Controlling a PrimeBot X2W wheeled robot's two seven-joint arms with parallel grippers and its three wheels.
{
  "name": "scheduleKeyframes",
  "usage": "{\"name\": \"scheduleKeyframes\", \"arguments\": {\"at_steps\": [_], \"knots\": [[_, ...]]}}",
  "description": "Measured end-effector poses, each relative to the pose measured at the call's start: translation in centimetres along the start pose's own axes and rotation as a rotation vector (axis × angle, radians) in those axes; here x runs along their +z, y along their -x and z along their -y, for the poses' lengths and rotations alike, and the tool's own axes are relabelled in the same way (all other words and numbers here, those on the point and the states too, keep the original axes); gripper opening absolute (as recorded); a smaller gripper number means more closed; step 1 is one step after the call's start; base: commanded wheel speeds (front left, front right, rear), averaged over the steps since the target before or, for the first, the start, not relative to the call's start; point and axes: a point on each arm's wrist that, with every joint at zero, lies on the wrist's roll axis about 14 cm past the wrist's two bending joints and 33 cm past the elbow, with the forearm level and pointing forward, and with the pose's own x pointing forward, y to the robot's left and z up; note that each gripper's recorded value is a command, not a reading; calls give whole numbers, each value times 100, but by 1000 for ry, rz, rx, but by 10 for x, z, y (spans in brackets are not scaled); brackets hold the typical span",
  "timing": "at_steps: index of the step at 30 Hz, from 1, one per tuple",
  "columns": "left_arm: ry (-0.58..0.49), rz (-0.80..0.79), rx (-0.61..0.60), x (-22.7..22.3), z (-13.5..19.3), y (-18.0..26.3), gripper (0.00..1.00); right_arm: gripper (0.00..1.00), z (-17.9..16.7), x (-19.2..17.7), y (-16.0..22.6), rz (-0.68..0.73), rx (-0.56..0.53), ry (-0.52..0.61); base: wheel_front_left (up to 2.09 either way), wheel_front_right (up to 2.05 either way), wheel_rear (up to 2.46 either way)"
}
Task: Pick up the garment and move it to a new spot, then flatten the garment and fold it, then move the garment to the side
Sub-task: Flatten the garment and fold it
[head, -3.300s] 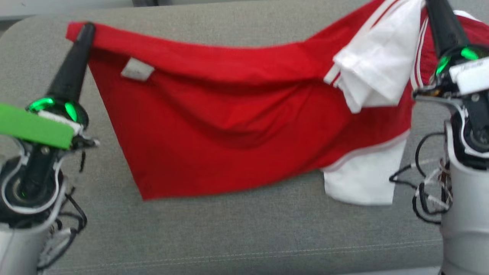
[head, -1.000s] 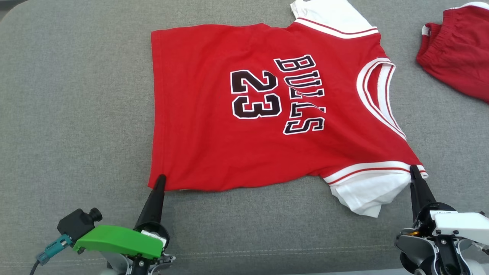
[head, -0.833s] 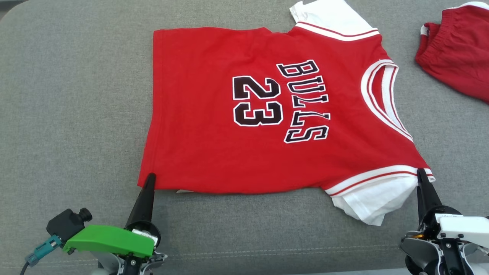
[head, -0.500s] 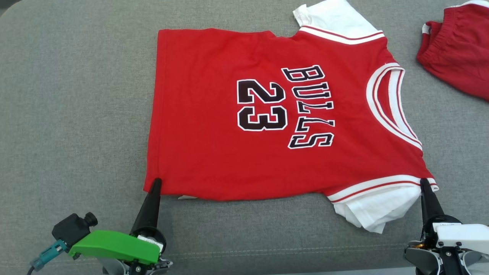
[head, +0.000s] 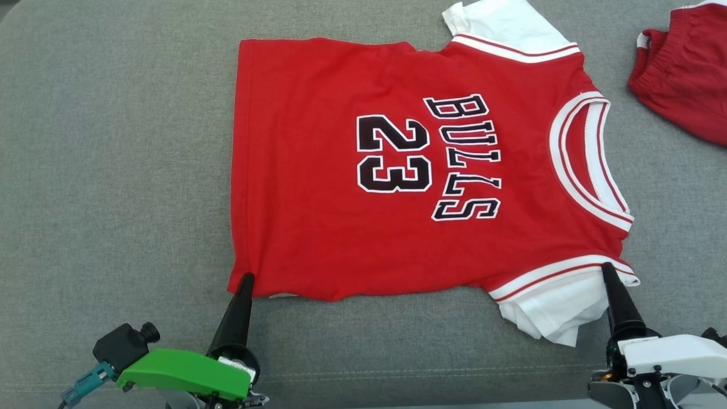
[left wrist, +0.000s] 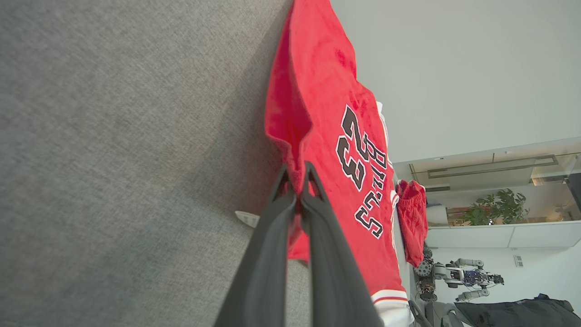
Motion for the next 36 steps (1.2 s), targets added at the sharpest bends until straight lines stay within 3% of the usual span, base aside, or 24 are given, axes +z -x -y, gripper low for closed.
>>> {"name": "scheduleKeyframes", "arguments": {"at_steps": [12, 18, 23, 27, 33, 34, 35, 36], "knots": [[9, -13, -1, -6, 2, -1, 0, 100, 33, -25, 13, -102, -93, 31, 0, 0, 0], [6, -18, -2, -7, 2, -2, 0, 100, 26, -38, 15, -164, -71, 39, 0, 0, 0], [7, -21, -1, -8, 2, -3, 0, 100, 13, -61, 22, -288, -6, 118, 0, 0, 0], [8, -23, 2, -9, 1, -3, 0, 100, 22, -56, 24, -308, -15, 206, 0, 0, 0], [11, -25, 5, -10, 0, -4, 0, 100, 32, -56, 27, -313, -49, 199, 0, 0, 0], [11, -25, 5, -10, 0, -4, 0, 92, 34, -57, 28, -317, -54, 198, 0, 0, 0], [12, -24, 5, -9, 0, -4, 0, 58, 36, -57, 30, -319, -61, 197, 0, 0, 0], [12, -24, 6, -9, 0, -4, 0, 48, 37, -58, 31, -326, -68, 193, 0, 0, 0]]}}
